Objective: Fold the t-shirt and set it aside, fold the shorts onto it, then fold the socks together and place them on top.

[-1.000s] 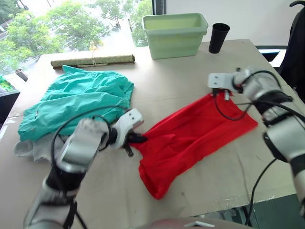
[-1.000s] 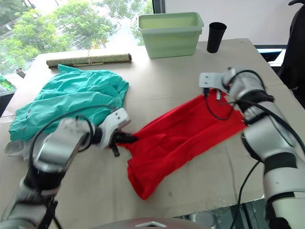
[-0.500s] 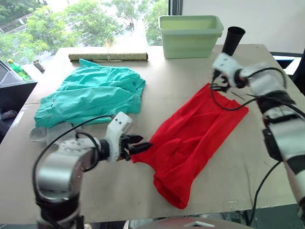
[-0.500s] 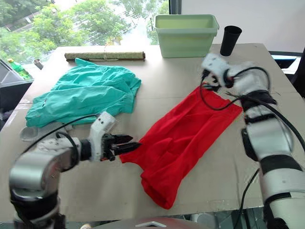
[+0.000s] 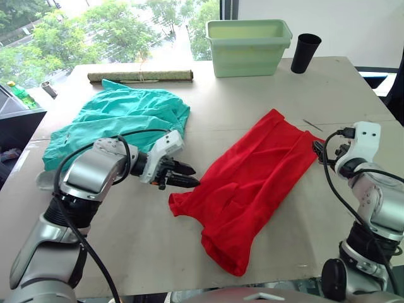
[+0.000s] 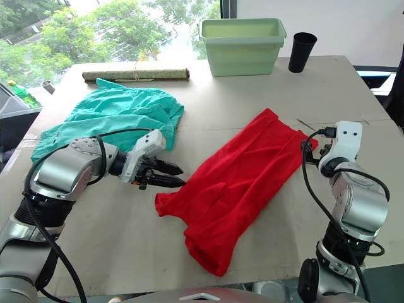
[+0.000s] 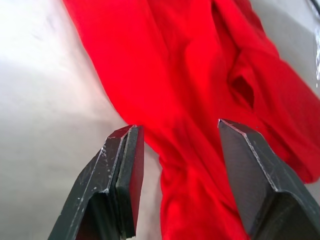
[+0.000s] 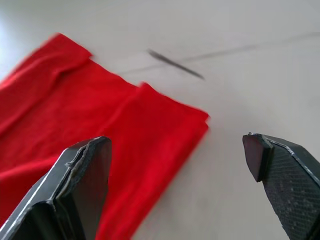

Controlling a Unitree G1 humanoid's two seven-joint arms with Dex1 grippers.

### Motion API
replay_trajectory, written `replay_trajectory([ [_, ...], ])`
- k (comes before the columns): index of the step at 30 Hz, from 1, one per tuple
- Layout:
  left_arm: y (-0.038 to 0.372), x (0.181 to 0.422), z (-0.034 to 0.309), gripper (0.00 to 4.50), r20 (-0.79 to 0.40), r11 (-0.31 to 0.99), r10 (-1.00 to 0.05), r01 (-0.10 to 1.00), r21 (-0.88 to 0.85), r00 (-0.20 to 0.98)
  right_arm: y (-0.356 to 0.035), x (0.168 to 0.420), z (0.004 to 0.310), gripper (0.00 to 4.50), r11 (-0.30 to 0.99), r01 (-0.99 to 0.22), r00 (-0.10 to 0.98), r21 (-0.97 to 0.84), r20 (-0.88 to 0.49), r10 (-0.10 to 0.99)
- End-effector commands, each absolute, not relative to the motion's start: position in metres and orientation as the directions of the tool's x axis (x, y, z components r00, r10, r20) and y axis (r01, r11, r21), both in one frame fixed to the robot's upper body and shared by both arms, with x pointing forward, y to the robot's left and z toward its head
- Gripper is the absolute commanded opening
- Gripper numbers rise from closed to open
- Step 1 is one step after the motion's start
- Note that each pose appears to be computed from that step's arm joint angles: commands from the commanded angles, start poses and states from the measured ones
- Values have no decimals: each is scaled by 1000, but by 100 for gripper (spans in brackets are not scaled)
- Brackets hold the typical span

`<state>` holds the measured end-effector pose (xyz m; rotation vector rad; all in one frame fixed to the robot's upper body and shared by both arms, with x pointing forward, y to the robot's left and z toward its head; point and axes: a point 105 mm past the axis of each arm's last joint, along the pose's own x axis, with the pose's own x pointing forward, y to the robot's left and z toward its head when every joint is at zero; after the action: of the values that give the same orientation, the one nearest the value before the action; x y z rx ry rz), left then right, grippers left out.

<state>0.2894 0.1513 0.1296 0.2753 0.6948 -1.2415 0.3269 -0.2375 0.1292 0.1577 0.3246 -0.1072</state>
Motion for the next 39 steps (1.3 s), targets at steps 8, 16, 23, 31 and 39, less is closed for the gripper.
replay_trajectory([
  [8,154,268,82,258,-762,346,-636,927,-143,120,-230,362,81,327,994,27,888,102,-459,23],
  [16,138,246,72,5,-686,448,-705,863,-233,180,-221,385,90,1,986,-108,899,-127,-437,42],
  [23,133,225,78,5,-524,733,-668,590,-338,529,-165,457,141,1,882,-294,932,-368,-313,180],
  [31,122,198,87,5,-429,765,-626,406,-499,652,-92,478,160,1,740,-463,884,-487,-317,344],
  [39,162,193,114,278,-412,596,-795,703,-388,446,-111,458,188,327,651,-625,768,-430,-190,612],
])
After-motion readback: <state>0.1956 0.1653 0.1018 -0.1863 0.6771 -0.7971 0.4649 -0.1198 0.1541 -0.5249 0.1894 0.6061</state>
